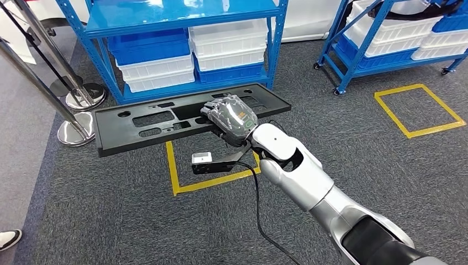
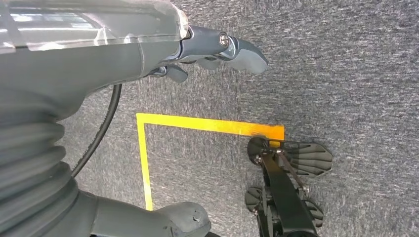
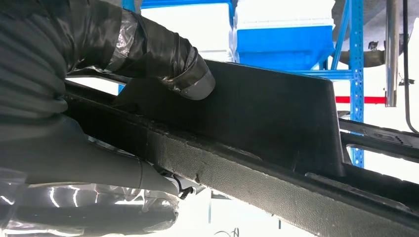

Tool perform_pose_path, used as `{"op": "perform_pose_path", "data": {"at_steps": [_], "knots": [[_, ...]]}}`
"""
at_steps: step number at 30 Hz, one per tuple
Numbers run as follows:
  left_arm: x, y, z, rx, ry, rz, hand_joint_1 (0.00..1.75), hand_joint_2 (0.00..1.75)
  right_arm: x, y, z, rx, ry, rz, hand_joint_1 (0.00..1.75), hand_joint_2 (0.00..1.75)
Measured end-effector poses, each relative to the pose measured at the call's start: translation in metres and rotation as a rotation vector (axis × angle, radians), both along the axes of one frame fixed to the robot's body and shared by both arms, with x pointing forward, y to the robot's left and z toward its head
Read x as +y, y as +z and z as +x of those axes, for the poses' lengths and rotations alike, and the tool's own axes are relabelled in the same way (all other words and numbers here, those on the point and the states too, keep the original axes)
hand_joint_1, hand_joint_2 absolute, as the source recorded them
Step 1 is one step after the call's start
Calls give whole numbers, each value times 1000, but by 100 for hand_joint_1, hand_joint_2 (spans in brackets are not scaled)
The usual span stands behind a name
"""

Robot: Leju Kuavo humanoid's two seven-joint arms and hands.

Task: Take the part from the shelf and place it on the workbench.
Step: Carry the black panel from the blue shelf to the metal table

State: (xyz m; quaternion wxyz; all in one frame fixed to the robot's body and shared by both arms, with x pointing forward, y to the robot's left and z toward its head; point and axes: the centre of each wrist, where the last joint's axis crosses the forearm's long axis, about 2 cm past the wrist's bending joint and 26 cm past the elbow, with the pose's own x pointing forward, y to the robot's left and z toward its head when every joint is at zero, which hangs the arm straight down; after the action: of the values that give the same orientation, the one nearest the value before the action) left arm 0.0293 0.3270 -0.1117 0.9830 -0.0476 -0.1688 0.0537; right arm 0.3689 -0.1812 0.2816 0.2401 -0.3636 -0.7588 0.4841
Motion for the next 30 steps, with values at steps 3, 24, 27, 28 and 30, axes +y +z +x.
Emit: {"op": "perform_pose_path", "data": {"at_steps": [3, 24, 27, 28, 30], "knots": [[0, 0, 0, 1, 1, 0, 0, 175, 0, 0, 0, -1, 1, 0, 175, 175], [-2, 0, -2, 7, -9, -1, 0, 175, -2, -7, -2, 18, -1, -5, 175, 175], [-2, 0, -3, 8, -11, -1, 0, 175, -2, -10, -3, 23, 0, -5, 175, 175], [-1, 0, -3, 8, -11, 0, 0, 175, -2, -10, -3, 23, 0, -5, 175, 175], [-1, 0, -2, 3, -11, 0, 0, 175, -2, -9, -3, 21, 0, -4, 175, 175]]}}
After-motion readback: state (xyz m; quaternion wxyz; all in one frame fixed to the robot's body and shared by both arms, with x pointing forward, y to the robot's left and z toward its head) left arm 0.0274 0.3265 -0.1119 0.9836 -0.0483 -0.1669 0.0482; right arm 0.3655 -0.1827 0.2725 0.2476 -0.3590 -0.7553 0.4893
